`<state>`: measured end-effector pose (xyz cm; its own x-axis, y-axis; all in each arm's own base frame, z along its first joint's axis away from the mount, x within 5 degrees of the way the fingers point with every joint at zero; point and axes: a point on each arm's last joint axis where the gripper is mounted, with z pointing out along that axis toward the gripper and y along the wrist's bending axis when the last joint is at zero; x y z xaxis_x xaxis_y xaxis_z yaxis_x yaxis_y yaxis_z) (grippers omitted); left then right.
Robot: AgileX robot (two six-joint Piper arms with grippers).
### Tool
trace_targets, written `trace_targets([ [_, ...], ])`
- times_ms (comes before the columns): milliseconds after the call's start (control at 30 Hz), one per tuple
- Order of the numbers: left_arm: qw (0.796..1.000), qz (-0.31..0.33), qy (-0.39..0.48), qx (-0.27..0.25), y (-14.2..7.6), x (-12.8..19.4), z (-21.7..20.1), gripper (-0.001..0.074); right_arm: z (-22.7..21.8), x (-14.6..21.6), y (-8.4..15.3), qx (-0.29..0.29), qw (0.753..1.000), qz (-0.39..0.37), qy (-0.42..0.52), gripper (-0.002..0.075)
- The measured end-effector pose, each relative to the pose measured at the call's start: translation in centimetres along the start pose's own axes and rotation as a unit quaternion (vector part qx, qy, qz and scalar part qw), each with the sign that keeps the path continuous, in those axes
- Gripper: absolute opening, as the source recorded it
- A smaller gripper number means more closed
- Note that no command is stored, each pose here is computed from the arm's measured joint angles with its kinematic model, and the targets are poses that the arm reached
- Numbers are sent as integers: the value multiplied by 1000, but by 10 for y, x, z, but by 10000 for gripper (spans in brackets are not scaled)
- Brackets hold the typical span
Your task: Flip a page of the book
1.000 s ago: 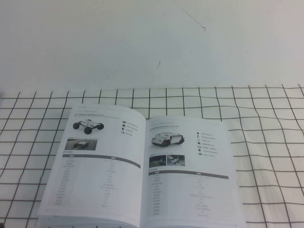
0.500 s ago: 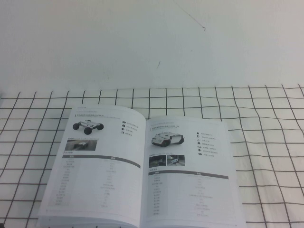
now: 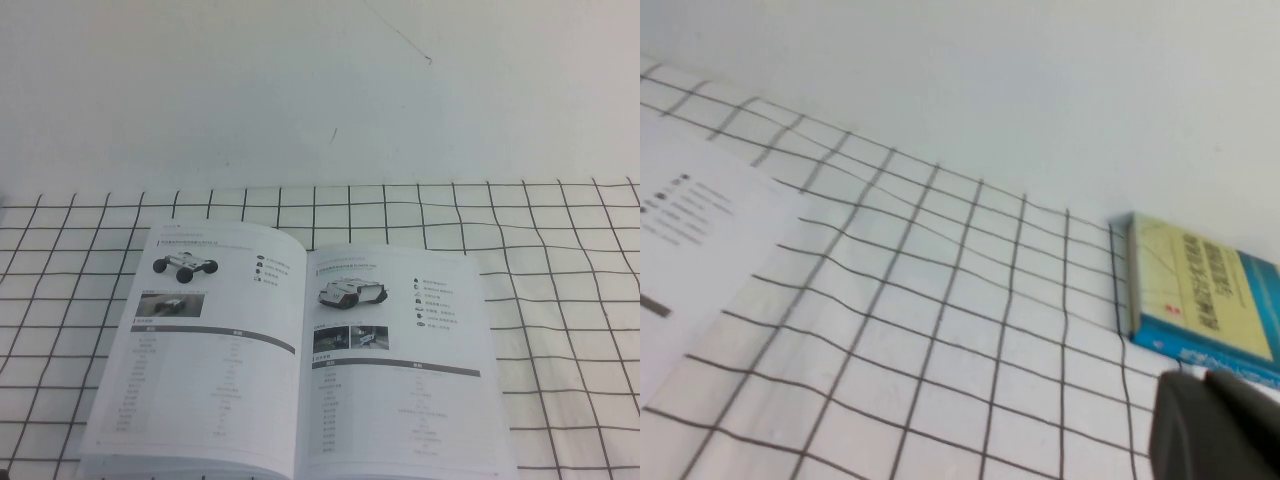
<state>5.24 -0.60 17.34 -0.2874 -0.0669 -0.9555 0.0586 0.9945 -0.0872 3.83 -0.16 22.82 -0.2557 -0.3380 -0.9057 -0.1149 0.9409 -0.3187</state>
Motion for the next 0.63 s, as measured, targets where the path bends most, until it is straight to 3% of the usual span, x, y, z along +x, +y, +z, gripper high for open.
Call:
trace_targets([
  [200,1000,0,0,0,0,0,0,-1,27,41,10,56,998,35,5,-2],
  [633,1000,0,0,-1,0,0,0,-1,29,55,15,41,995,81,52,-2],
])
